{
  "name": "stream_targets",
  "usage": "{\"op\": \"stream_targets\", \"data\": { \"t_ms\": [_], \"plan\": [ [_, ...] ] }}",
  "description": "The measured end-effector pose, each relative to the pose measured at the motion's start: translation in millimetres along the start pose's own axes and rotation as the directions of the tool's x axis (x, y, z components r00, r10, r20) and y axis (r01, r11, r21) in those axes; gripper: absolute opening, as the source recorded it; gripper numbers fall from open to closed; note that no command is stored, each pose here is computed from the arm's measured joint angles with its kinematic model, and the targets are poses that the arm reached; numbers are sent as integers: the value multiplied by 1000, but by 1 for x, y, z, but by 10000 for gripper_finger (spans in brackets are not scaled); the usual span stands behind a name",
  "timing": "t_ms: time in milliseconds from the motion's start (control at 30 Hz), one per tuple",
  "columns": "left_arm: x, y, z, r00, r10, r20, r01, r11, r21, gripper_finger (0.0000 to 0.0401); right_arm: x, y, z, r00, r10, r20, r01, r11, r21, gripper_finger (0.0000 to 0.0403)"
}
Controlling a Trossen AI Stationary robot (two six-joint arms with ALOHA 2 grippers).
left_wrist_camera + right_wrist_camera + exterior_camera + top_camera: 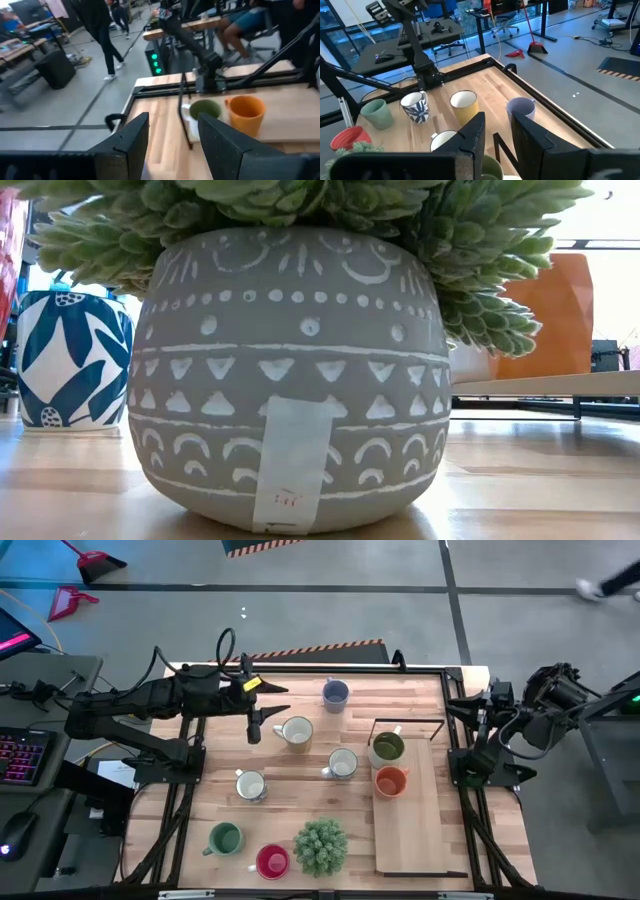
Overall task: Place coffee mugs
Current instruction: Move the yellow mug to the center of the table
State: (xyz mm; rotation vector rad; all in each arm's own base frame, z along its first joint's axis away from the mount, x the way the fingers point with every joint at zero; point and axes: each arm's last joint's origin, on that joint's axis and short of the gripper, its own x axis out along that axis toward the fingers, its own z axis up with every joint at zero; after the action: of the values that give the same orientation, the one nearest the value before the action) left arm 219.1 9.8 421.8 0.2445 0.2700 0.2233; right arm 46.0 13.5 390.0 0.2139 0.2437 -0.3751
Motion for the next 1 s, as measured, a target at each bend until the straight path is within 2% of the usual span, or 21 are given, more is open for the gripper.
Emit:
{"op": "stream_targets", "data": {
  "t_ms": [133,233,300,400,533,733,833,1000],
  "plan": [
    [2,2,0,997,80,-17,-80,996,-24,161,0,0,0,1000,4,-2,-4,1000,7,80],
    [6,8,-5,969,233,-77,-236,971,-42,161,0,1,-1,999,26,-26,-26,1000,7,80],
    [9,18,-13,947,284,-149,-294,955,-48,161,0,1,-1,999,24,-25,-24,1000,6,80],
    [16,36,-31,941,207,-269,-252,957,-145,161,0,1,-1,1000,21,-22,-21,1000,0,80],
    [18,54,-56,892,91,-443,-215,947,-238,161,0,1,-1,1000,16,-17,-16,1000,-2,80],
    [24,55,-80,788,-65,-612,-114,962,-249,161,0,0,-2,999,16,-29,-17,1000,-17,80],
    [35,51,-91,725,-128,-677,-70,964,-257,161,0,1,-2,999,18,-31,-19,1000,-18,81],
    [65,42,-107,645,-191,-740,2,969,-248,161,0,1,-2,999,24,-37,-24,1000,-15,80]
  ]
}}
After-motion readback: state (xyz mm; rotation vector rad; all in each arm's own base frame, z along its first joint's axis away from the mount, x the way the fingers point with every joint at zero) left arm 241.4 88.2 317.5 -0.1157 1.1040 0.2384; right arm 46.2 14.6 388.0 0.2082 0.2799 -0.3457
